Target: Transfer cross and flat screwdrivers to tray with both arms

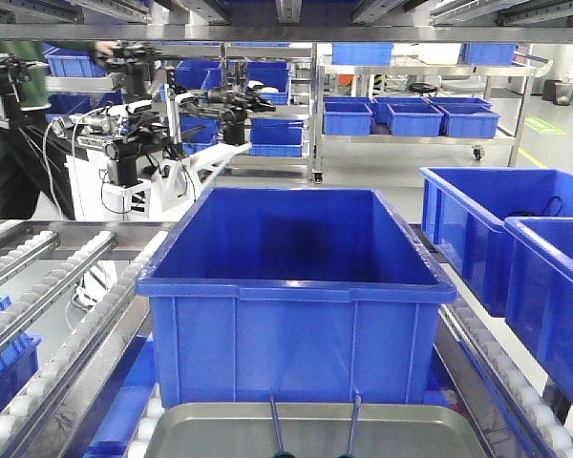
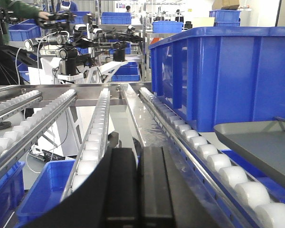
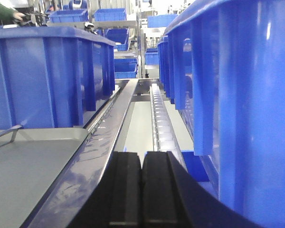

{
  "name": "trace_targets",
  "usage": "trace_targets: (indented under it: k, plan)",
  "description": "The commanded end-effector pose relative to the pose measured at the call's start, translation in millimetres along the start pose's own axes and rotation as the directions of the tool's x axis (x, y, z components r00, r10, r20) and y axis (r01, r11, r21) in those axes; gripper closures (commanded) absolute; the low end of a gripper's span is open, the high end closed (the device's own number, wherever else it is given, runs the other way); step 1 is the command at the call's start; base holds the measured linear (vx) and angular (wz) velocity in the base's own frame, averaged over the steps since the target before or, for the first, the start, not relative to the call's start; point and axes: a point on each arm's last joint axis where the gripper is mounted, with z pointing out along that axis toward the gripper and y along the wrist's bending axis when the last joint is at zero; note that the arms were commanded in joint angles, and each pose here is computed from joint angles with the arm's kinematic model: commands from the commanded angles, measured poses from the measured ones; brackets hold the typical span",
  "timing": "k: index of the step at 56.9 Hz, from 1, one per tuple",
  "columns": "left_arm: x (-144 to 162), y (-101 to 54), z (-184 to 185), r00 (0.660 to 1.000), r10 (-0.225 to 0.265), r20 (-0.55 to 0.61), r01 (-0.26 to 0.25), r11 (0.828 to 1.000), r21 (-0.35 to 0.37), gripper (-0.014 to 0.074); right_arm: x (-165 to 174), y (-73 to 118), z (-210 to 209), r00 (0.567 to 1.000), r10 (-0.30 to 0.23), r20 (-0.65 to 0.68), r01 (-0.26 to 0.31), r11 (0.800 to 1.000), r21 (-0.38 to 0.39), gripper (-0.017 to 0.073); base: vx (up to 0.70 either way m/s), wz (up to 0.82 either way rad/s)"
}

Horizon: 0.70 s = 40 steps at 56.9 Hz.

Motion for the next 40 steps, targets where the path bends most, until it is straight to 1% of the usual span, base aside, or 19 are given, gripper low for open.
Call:
trace_targets:
  k: [1,40]
  plan:
    - [3.2,0.7,0.5,0.998,-0.016,0.054,0.017,1.000,-0.005,0.0602,-2.6,1.2,-0.4,0.996,-0.016,0.083,0.017,1.000,-0.013,0.0571,0.00,0.00]
    - [3.2,0.7,0.5,0.998,-0.016,0.054,0.017,1.000,-0.005,0.0601,-2.6,1.2,-0.4,0.996,-0.016,0.083,0.017,1.000,-0.013,0.0568,0.00,0.00]
